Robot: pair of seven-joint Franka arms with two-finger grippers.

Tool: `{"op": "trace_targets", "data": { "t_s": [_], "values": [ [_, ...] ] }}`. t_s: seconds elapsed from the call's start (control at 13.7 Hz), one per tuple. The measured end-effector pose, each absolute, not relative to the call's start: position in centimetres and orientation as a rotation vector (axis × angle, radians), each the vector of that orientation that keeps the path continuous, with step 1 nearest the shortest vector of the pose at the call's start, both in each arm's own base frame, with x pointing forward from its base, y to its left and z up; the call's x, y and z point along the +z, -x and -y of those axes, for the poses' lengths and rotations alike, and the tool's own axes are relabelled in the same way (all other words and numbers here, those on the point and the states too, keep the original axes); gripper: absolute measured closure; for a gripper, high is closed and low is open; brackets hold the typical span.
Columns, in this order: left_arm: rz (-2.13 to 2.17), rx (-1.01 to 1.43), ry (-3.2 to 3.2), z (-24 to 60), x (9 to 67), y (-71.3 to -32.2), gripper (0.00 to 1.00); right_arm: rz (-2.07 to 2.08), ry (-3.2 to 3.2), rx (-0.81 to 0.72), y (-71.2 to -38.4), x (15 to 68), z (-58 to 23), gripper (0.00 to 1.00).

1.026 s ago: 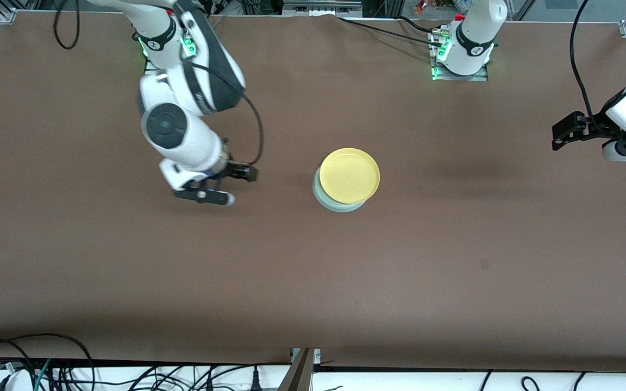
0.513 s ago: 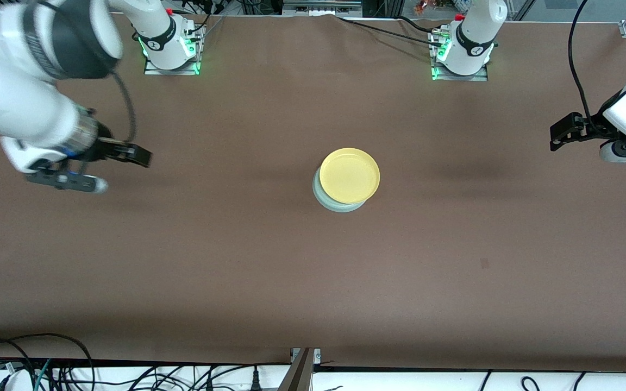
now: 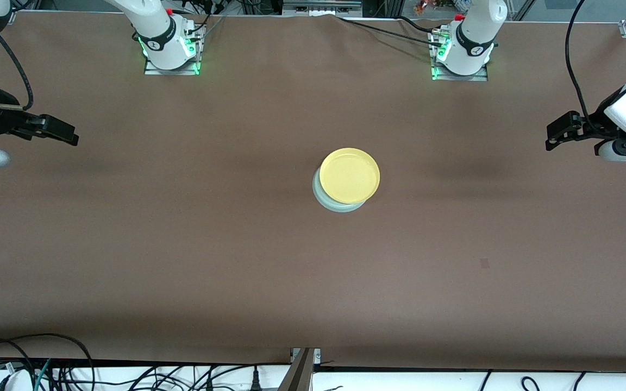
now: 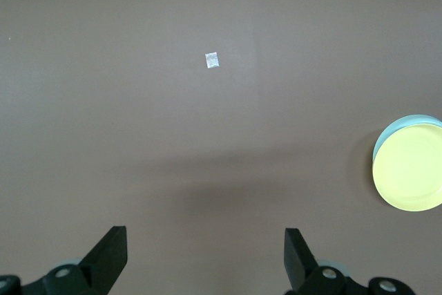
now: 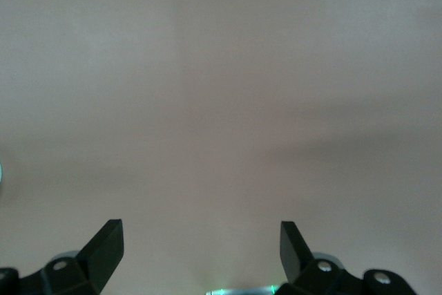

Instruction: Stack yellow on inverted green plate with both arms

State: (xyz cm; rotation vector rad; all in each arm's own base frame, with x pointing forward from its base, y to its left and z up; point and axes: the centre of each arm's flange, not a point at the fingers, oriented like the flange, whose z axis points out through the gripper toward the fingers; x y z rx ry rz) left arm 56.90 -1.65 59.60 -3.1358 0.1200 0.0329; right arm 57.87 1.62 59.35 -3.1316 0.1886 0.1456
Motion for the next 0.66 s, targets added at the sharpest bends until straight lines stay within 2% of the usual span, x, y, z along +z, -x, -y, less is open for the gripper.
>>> {"op": "trace_targets", "data": {
  "t_s": [0.22,0.66],
  "values": [
    [-0.118,0.033,3.136,1.6,59.6,-56.9,0.00,-0.207,3.118,0.059,-57.2,58.1,1.7,0.00],
    [-0.118,0.033,3.136,1.6,59.6,-56.9,0.00,-0.171,3.116,0.057,-56.7,57.8,2.7,0.00]
  ]
}}
